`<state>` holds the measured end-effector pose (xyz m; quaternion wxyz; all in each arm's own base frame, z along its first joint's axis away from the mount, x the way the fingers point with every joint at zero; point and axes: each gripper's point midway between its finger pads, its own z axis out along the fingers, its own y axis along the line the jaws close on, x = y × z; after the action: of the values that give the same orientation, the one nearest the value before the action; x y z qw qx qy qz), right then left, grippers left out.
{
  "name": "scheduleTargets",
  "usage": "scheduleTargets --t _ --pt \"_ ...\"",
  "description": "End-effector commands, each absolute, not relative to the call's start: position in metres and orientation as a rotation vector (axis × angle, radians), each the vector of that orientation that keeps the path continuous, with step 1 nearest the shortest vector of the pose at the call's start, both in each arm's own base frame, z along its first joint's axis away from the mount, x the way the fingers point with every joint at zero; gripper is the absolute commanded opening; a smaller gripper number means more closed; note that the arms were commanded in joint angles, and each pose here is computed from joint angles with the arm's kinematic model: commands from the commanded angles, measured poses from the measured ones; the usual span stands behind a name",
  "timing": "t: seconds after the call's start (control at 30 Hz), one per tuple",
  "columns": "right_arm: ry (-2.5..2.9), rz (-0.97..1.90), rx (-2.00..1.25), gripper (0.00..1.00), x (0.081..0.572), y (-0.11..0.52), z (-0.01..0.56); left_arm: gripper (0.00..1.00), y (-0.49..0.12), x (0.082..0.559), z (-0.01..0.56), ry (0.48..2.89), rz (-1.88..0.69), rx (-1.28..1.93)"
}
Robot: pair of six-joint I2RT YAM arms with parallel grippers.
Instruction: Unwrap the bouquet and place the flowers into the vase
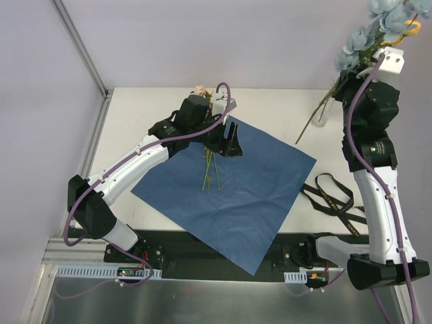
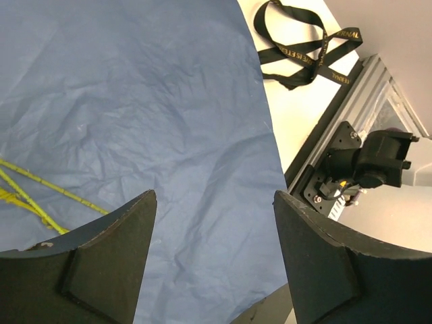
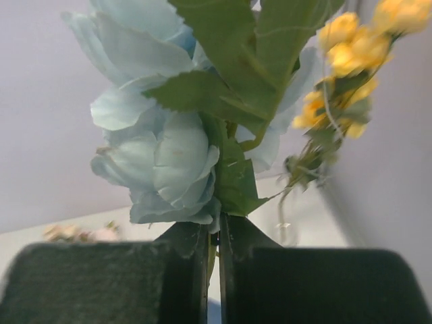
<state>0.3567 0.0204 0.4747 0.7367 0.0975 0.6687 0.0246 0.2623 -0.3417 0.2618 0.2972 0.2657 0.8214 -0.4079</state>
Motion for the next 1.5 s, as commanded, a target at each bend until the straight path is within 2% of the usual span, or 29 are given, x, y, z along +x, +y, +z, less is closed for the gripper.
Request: scheduleTargets --t 0.0,0.1,0.13,0.27,0.77,1.07,1.47 --pt "1.266 -0.170 0.156 0.00 0.380 -0.020 0.526 0.70 -0.333 0.271 0.277 2.122 -0.984 0.728" --pt "1.222 -0.199 0.095 0.00 0.402 -0.029 0.542 0.76 -0.329 0.276 0.273 2.132 -0.935 0.723" --pt "1.218 -0.250 0.069 0.01 0.407 -0.033 0.545 0.90 -0.328 0.277 0.273 2.133 -0.927 0.722" --pt "1.184 -0.285 0.072 0.01 0.423 -0.043 0.563 0.93 -0.324 0.284 0.263 2.153 -0.861 0.728" --pt "1.009 -0.263 -0.038 0.01 0.493 -0.050 0.599 0.95 -0.310 0.303 0.240 2.193 -0.679 0.749" --pt "1.026 -0.287 -0.096 0.00 0.535 -0.054 0.578 0.95 -0.306 0.312 0.230 2.228 -0.676 0.722" --pt "1.051 -0.279 -0.118 0.00 0.555 -0.059 0.549 0.95 -0.306 0.313 0.225 2.244 -0.686 0.719"
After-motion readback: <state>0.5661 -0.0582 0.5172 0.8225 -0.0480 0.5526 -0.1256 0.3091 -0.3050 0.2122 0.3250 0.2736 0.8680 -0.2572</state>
